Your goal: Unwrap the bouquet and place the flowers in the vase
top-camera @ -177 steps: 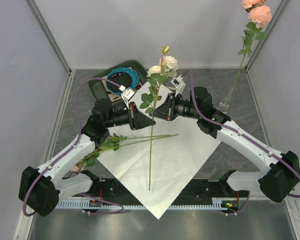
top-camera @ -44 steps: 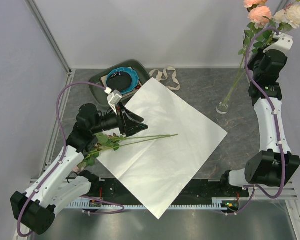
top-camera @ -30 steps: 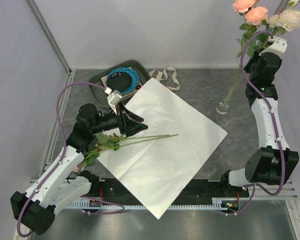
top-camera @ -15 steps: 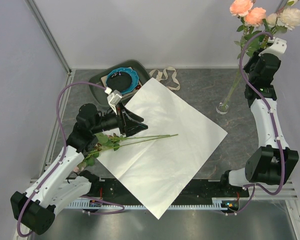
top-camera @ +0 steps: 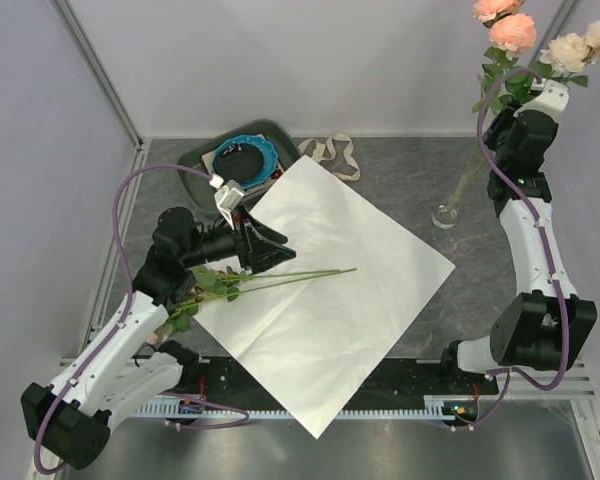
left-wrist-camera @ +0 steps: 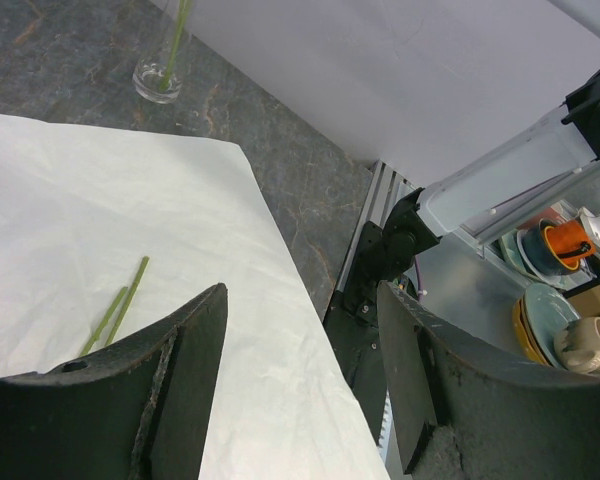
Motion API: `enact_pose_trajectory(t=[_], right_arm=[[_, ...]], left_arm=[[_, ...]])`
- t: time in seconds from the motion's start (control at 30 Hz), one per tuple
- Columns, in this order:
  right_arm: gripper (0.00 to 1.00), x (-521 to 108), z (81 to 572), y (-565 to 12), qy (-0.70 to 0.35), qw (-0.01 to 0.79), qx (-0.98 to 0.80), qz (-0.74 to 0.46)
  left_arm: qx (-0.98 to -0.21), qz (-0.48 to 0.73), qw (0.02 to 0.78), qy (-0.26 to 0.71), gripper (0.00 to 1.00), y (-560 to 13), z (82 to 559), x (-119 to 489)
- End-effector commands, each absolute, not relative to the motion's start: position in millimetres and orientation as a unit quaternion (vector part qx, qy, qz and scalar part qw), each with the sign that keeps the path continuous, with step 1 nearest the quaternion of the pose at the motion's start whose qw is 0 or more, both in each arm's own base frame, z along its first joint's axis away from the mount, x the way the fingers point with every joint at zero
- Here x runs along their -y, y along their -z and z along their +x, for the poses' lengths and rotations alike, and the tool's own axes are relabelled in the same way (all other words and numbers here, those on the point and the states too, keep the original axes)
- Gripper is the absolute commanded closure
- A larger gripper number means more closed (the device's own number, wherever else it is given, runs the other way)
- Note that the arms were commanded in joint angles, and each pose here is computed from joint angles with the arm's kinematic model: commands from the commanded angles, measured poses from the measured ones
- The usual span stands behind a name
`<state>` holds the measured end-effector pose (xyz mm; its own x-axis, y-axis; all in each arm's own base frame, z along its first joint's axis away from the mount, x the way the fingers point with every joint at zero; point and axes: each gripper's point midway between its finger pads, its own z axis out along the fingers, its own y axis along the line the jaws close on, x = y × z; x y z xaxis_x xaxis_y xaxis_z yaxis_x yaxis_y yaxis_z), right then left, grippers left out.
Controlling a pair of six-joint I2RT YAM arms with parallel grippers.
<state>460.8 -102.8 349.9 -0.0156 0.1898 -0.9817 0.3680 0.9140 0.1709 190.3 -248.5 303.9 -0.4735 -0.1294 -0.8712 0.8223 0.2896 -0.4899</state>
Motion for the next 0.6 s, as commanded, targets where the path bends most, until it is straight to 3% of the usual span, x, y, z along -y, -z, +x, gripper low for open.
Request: enact_pose_trajectory(t=[0.0, 0.17, 0.3, 0.37, 0.4, 0.57], right_arm=[[0.52, 101, 449, -370, 0.067, 0.689, -0.693, 0.202], [0.36, 101, 434, -368, 0.067, 0.674, -0.702, 0.220], [0.13, 105, 416, -366, 0.074, 0.659, -0.705, 0.252], [0.10, 110, 405, -356, 0.086, 0.639, -0.712, 0.280], [0.03, 110, 398, -353, 0.078, 0.635, -0.706, 0.305], [0.02, 91, 367, -322, 0.067, 0.607, -0.713, 0.345]], left_arm=[[-0.657, 0.262, 0.452, 0.543, 0.32, -312, 188, 248], [-0.656, 0.263, 0.451, 0.545, 0.32, -313, 187, 248], [-0.655, 0.263, 0.450, 0.547, 0.32, -312, 187, 248], [-0.655, 0.262, 0.447, 0.549, 0.31, -311, 186, 249], [-0.656, 0.261, 0.445, 0.550, 0.31, -310, 187, 249], [-0.660, 0.257, 0.438, 0.554, 0.31, -307, 188, 251]])
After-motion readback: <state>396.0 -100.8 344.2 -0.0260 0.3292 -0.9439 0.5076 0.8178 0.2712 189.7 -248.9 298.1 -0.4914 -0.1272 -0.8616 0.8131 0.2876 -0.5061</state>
